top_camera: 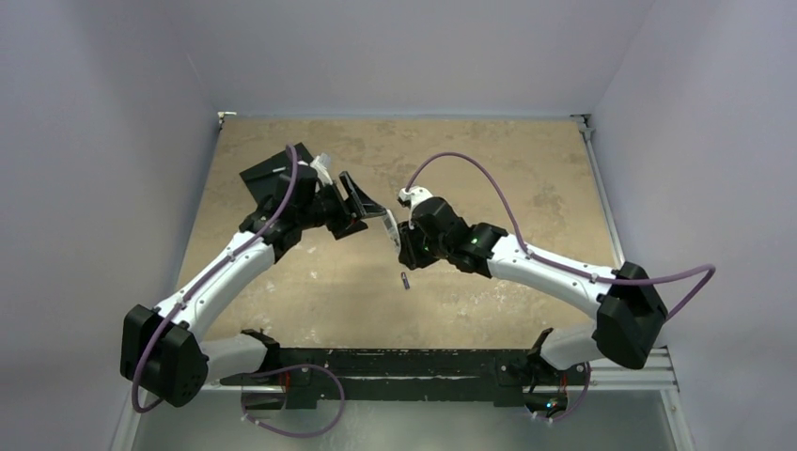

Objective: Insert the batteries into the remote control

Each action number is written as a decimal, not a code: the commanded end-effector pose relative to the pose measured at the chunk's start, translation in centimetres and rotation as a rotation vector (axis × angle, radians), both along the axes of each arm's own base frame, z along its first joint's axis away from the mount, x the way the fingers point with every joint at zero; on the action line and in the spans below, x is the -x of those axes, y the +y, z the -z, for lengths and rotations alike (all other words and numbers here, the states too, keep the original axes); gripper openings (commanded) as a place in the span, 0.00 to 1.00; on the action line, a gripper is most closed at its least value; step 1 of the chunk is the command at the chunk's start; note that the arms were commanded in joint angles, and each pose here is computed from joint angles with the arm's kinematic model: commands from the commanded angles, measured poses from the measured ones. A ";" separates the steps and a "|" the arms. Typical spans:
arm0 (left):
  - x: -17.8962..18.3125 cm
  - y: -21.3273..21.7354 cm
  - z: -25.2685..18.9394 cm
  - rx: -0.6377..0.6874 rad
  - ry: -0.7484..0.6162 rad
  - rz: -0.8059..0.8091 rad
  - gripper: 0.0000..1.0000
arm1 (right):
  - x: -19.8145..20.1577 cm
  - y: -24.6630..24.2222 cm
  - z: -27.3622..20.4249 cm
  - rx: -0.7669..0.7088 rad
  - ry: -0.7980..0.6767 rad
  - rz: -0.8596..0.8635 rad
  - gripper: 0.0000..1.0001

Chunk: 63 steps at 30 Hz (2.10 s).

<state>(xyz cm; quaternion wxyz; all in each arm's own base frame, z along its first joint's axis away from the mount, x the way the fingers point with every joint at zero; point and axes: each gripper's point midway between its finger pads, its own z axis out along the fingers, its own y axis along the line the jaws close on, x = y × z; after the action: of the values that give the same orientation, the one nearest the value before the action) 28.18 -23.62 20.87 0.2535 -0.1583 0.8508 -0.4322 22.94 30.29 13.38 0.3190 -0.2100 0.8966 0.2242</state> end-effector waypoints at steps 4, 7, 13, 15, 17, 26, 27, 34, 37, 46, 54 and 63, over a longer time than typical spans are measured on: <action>0.2 -0.4 -1.8 0.013 -0.020 0.112 0.69 | -1.3 -1.4 -4.1 0.101 -0.329 -0.039 0.00; 0.5 -0.5 -2.0 0.020 -0.010 0.135 0.69 | -1.5 -1.9 -4.4 0.161 -0.402 -0.048 0.00; 1.1 -0.4 -3.5 0.070 -0.010 0.154 0.69 | -1.5 -2.6 -4.8 0.255 -0.520 -0.084 0.00; 1.4 -0.4 -3.9 0.084 -0.010 0.164 0.69 | -1.6 -2.8 -5.2 0.274 -0.562 -0.090 0.00; 1.6 -0.4 -4.0 0.092 -0.006 0.171 0.69 | -1.6 -3.0 -5.5 0.288 -0.591 -0.093 0.00; 2.6 -0.6 -4.4 0.130 0.041 0.187 0.70 | -0.5 -2.9 -6.8 0.384 -0.793 -0.236 0.00; 2.7 -0.6 -4.6 0.137 0.043 0.186 0.70 | -0.4 -3.1 -6.7 0.402 -0.816 -0.251 0.00; 3.4 -0.8 -5.5 0.180 0.050 0.200 0.70 | -0.7 -3.4 -8.3 0.452 -0.928 -0.252 0.00; 3.8 -0.9 -5.5 0.193 0.059 0.207 0.70 | -0.7 -3.1 -9.0 0.456 -0.965 -0.252 0.00; 4.6 -1.1 -5.7 0.230 0.071 0.234 0.69 | -0.8 -2.5 -11.6 0.521 -1.166 -0.258 0.00; 5.0 -1.4 -6.3 0.268 0.070 0.252 0.63 | -0.8 -2.3 -12.8 0.589 -1.300 -0.242 0.00; 5.4 -1.7 -6.8 0.314 0.071 0.275 0.48 | -1.0 -2.3 -13.5 0.641 -1.371 -0.201 0.00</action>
<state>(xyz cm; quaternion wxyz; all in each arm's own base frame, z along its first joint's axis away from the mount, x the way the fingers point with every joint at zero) 23.25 -25.26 26.24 0.1291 -0.1050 0.8105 -0.5616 23.71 28.50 23.96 0.6662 -0.5137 0.5079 -0.1853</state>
